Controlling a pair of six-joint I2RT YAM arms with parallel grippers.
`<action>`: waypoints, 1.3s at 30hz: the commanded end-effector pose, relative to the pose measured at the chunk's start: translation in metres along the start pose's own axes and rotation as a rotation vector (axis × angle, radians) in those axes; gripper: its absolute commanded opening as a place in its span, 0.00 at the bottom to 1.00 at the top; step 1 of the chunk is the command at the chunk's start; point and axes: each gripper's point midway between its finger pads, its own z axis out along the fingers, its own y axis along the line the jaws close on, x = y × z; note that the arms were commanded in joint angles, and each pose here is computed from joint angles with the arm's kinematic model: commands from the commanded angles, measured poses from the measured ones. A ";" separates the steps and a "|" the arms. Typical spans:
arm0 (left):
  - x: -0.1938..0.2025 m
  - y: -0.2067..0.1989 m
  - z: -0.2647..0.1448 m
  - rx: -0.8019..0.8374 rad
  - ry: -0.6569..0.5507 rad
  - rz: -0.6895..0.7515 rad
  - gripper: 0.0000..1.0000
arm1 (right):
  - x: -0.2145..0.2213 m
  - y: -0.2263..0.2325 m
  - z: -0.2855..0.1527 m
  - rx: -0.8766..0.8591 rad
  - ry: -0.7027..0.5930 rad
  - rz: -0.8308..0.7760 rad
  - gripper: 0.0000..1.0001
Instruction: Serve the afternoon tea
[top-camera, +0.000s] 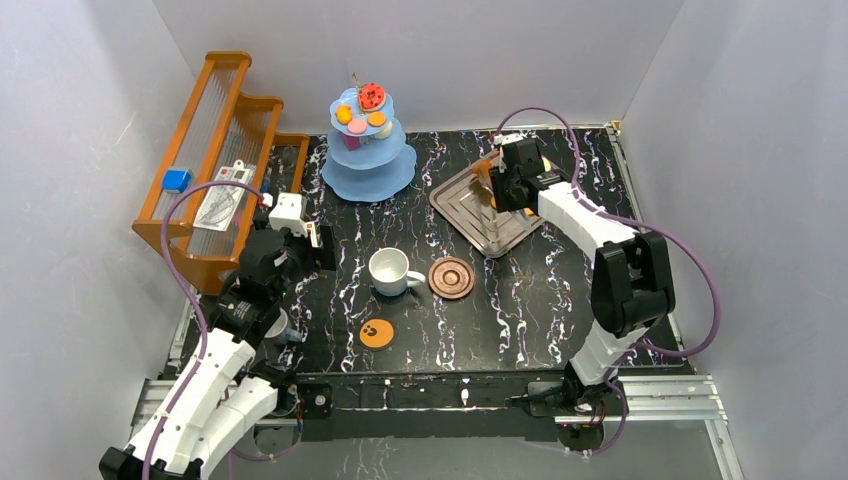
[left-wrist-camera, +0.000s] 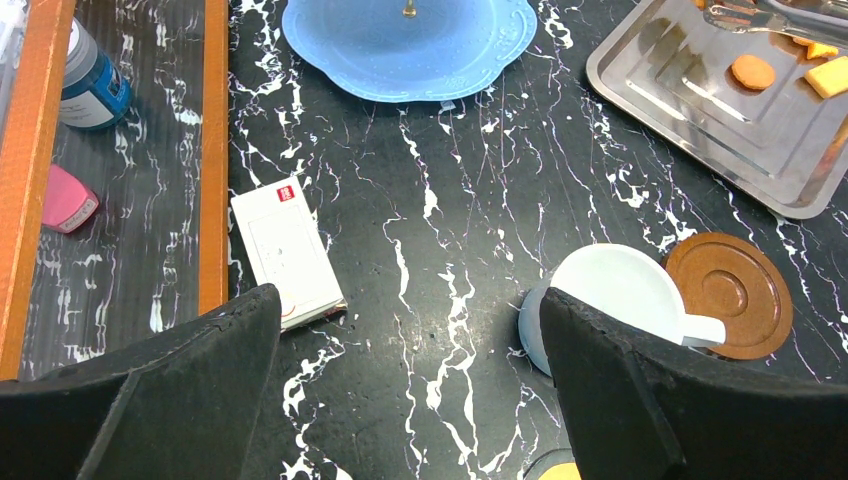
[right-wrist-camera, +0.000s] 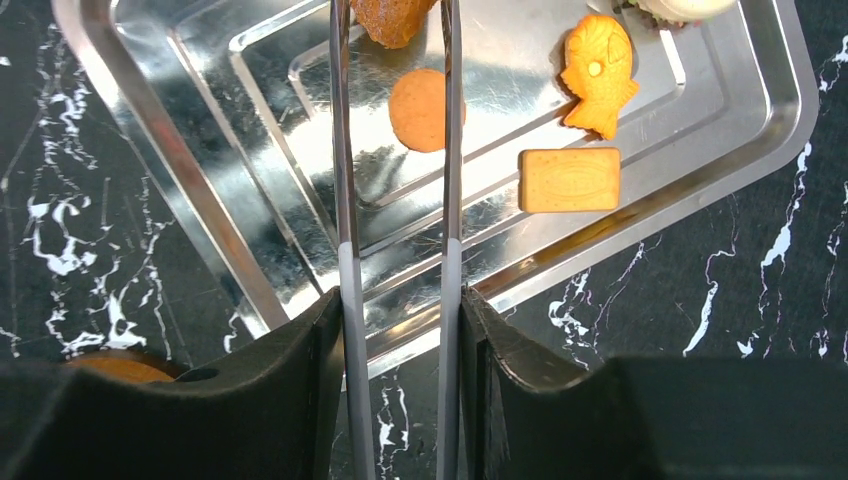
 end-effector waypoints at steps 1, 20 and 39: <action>-0.019 -0.002 -0.006 0.011 -0.054 -0.007 0.98 | -0.049 0.007 -0.036 -0.004 -0.154 0.006 0.41; -0.024 0.005 -0.011 -0.027 -0.080 -0.012 0.98 | -0.120 0.097 -0.115 -0.232 -0.459 -0.138 0.40; -0.028 0.010 -0.015 -0.052 -0.102 -0.018 0.98 | -0.140 0.174 -0.110 -0.382 -0.513 -0.302 0.40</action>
